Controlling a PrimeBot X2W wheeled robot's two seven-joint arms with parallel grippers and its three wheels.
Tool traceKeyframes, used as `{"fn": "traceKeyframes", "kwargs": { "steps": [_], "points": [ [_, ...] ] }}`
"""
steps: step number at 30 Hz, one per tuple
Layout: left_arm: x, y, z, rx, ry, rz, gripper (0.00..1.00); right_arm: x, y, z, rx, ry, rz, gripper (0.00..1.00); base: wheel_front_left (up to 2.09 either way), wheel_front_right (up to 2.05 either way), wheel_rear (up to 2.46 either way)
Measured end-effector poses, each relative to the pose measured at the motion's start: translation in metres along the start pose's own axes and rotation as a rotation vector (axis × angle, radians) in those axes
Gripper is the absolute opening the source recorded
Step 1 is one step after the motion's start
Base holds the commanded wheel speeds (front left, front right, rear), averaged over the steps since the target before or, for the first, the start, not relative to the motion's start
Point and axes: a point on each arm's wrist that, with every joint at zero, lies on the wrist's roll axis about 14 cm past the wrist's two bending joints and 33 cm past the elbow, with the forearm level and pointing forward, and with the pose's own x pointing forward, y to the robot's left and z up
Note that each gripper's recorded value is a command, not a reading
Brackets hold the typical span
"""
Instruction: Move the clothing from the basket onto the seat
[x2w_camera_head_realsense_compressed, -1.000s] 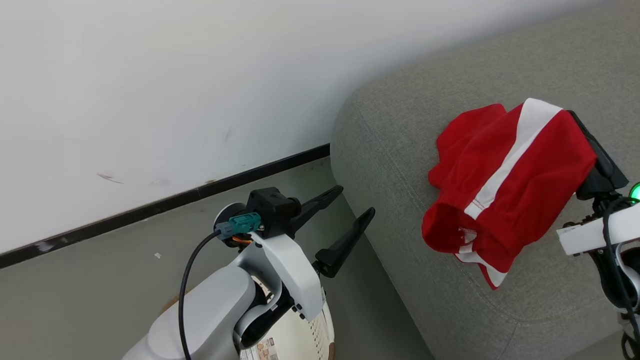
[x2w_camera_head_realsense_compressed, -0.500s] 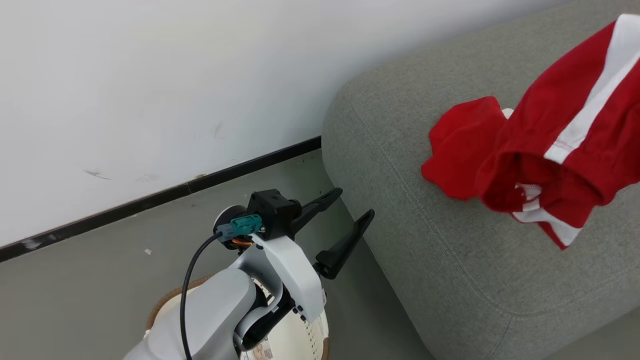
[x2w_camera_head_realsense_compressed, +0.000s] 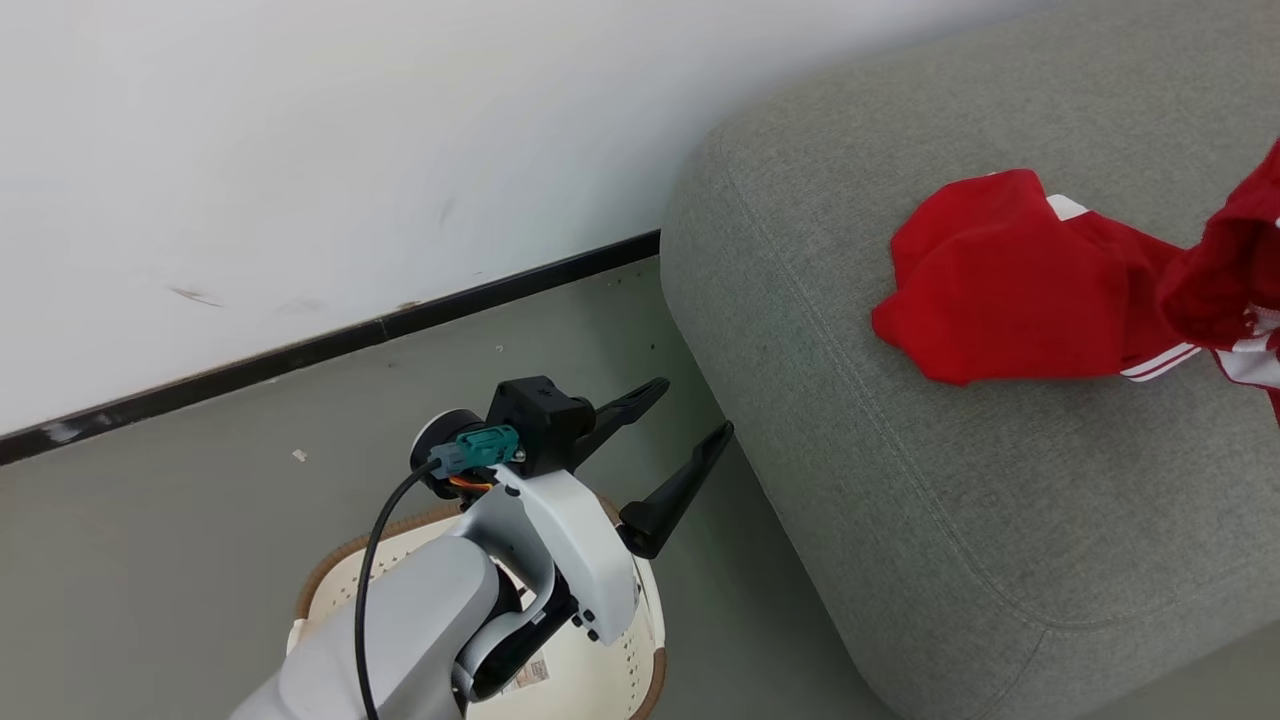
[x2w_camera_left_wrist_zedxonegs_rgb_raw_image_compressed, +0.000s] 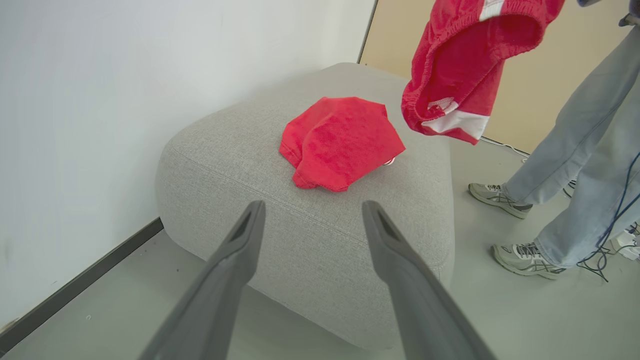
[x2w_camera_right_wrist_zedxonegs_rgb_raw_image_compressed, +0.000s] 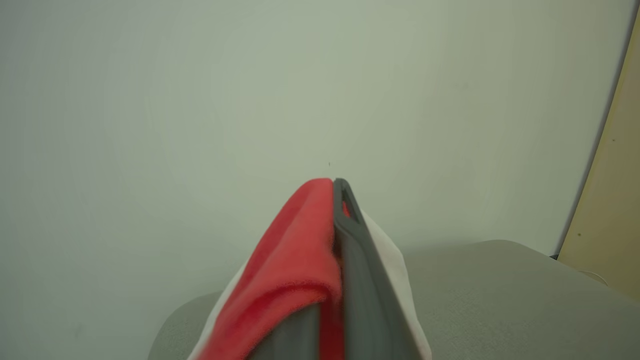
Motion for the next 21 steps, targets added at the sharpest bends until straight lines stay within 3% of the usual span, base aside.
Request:
{"fn": "traceKeyframes", "kwargs": {
  "steps": [12,21],
  "points": [
    [-0.005,0.025,-0.015,-0.055,0.025,0.046,1.00,0.044,-0.015,-0.021,-0.002,0.062,-0.049,0.00,0.00,0.00,0.00],
    [-0.009,0.047,-0.017,-0.069,0.009,0.079,1.00,0.078,-0.002,-0.042,0.006,0.076,-0.045,0.00,0.00,0.00,0.00]
  ]
}}
